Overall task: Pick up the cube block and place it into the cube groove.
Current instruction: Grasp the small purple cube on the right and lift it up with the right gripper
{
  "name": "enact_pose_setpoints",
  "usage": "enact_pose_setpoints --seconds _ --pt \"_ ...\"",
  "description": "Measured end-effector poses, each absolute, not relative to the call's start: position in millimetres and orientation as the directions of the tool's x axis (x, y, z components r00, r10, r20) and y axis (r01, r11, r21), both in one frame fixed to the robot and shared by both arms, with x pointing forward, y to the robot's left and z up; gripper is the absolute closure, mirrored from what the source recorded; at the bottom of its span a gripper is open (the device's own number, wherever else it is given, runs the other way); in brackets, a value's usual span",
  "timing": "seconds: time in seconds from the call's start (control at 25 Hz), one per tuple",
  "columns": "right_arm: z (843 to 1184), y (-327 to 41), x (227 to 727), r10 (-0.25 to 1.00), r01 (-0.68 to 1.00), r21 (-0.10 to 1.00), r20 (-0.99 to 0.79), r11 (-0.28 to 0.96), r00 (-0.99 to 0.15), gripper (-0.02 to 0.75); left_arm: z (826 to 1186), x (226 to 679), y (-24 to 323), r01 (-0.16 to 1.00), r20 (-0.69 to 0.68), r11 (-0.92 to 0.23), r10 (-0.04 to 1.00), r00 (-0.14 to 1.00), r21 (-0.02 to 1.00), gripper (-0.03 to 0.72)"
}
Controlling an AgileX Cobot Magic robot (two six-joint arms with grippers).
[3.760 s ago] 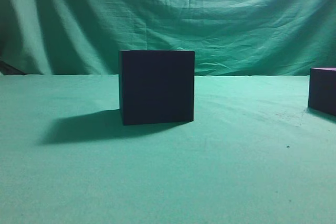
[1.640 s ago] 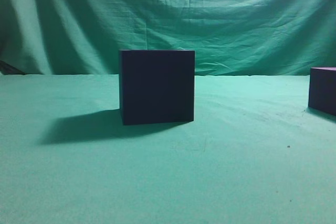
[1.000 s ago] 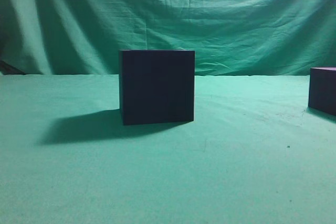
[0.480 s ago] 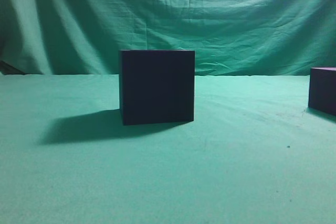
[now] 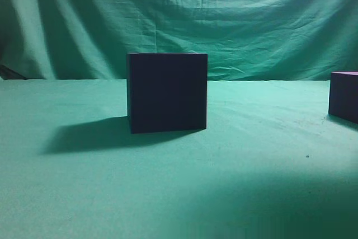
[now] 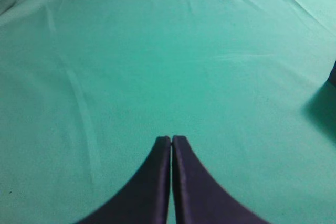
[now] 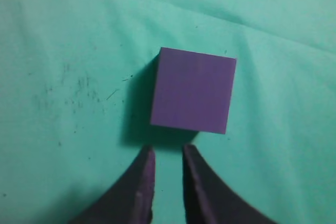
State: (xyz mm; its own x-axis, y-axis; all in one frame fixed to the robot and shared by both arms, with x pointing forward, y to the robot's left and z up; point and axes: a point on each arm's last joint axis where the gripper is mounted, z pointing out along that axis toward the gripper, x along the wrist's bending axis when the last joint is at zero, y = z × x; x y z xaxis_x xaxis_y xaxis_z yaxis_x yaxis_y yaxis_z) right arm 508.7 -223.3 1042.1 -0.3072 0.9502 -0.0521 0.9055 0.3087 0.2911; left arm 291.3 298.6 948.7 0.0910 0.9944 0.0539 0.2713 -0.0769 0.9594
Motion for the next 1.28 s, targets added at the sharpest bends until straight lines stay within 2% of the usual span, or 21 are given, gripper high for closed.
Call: enact_pose_setpoints --seconds 0.08,0.28,0.36,0.76,0.8,0.84,0.92,1.0,1.04,1.08,1.28 --pt "1031 -221 518 0.954 0.920 0.255 -0.050 0.298 -0.296 0.545 949 291 299 0.271 0.054 -0.077 0.994 0.091 0.959 0.688" --pt "1009 -217 535 0.968 0.947 0.199 -0.042 0.252 -0.249 0.223 949 291 299 0.271 0.054 -0.077 0.994 0.091 0.959 0.688" --pt "1003 -217 541 0.971 0.951 0.199 -0.048 0.239 -0.234 0.150 949 291 299 0.271 0.054 -0.077 0.994 0.091 0.959 0.688" --pt "971 -216 557 0.972 0.959 0.169 -0.097 0.227 -0.213 0.158 949 291 299 0.271 0.054 -0.077 0.994 0.091 0.959 0.688" --pt "970 -216 559 0.972 0.957 0.175 -0.098 0.229 -0.215 0.211 949 291 299 0.271 0.054 -0.077 0.994 0.091 0.959 0.688" --pt "969 -216 560 0.971 0.956 0.179 -0.099 0.231 -0.216 0.215 949 291 299 0.271 0.054 -0.077 0.994 0.091 0.959 0.688" --pt "968 -216 561 0.971 0.955 0.185 -0.100 0.232 -0.216 0.302 949 291 299 0.271 0.054 -0.077 0.994 0.091 0.959 0.688" --pt "968 -216 560 0.973 0.957 0.184 -0.099 0.226 -0.210 0.295 949 291 299 0.271 0.054 -0.077 0.994 0.091 0.959 0.688" --pt "969 -216 561 0.973 0.958 0.182 -0.101 0.224 -0.208 0.295 949 291 299 0.271 0.054 -0.077 0.994 0.091 0.959 0.688" --pt "971 -216 561 0.973 0.960 0.169 -0.104 0.222 -0.207 0.337 949 291 299 0.271 0.054 -0.077 0.994 0.091 0.959 0.688" --pt "1006 -211 573 0.979 0.968 0.161 -0.097 0.191 -0.178 0.322 949 291 299 0.271 0.054 -0.077 0.994 0.091 0.959 0.688"
